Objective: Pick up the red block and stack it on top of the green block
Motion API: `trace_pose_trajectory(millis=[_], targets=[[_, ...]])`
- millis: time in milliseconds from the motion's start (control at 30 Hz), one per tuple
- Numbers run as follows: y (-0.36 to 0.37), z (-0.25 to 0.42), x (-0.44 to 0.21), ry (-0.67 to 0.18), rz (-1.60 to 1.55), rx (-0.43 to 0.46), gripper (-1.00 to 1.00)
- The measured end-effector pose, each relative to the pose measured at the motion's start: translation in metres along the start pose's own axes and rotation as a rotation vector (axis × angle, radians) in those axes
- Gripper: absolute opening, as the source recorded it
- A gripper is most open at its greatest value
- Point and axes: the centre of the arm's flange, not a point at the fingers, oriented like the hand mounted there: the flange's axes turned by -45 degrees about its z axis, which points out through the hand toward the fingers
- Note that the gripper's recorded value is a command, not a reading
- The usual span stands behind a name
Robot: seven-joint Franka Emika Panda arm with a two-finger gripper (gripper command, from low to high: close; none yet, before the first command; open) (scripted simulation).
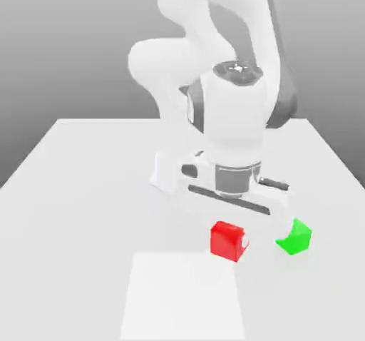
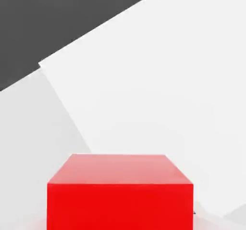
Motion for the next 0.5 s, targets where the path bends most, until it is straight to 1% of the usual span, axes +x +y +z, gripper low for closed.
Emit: trace_pose_trajectory(millis=[300, 500], targets=[[-0.043, -0.010, -0.135, 0.010, 0.049, -0.011, -1.00], [-0.042, 0.014, -0.140, 0.060, 0.058, -0.052, -1.00]])
